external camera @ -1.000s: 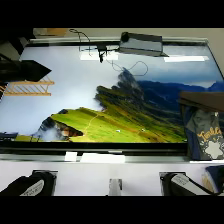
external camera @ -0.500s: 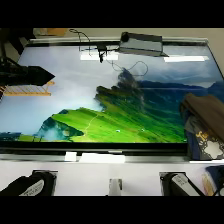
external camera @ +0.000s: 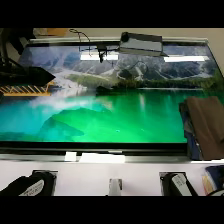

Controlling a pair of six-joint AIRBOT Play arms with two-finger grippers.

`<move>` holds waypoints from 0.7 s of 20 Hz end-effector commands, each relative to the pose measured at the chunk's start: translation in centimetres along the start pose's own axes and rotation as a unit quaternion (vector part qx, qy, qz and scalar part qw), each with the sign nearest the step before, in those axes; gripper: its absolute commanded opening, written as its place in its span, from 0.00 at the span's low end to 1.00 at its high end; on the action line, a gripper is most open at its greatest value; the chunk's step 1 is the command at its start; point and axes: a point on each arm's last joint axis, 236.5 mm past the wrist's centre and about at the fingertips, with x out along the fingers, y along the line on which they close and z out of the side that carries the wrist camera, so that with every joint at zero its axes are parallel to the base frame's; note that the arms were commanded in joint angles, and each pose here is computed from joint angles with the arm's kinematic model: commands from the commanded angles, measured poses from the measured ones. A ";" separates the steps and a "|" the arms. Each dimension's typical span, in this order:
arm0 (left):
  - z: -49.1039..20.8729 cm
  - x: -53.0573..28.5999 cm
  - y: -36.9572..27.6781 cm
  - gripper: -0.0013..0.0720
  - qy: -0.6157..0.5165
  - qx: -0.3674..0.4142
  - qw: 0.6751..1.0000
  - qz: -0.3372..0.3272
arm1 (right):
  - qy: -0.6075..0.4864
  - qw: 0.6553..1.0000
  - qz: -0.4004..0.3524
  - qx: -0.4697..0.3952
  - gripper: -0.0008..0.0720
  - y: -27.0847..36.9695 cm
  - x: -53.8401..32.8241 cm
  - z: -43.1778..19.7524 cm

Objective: Fold the shirts.

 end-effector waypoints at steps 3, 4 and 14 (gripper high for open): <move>1.9 0.0 2.2 0.06 0.001 0.018 0.998 0.061 | -0.375 0.907 0.110 -0.156 0.95 11.4 -18.5 13.2; 2.1 0.1 4.2 0.06 0.023 0.039 0.992 0.122 | -0.428 0.869 0.132 -0.210 0.94 15.4 -22.5 13.1; -8.5 5.4 5.3 0.98 0.265 -0.046 0.946 0.182 | 0.028 0.857 0.098 -0.504 0.95 31.9 -3.1 -14.6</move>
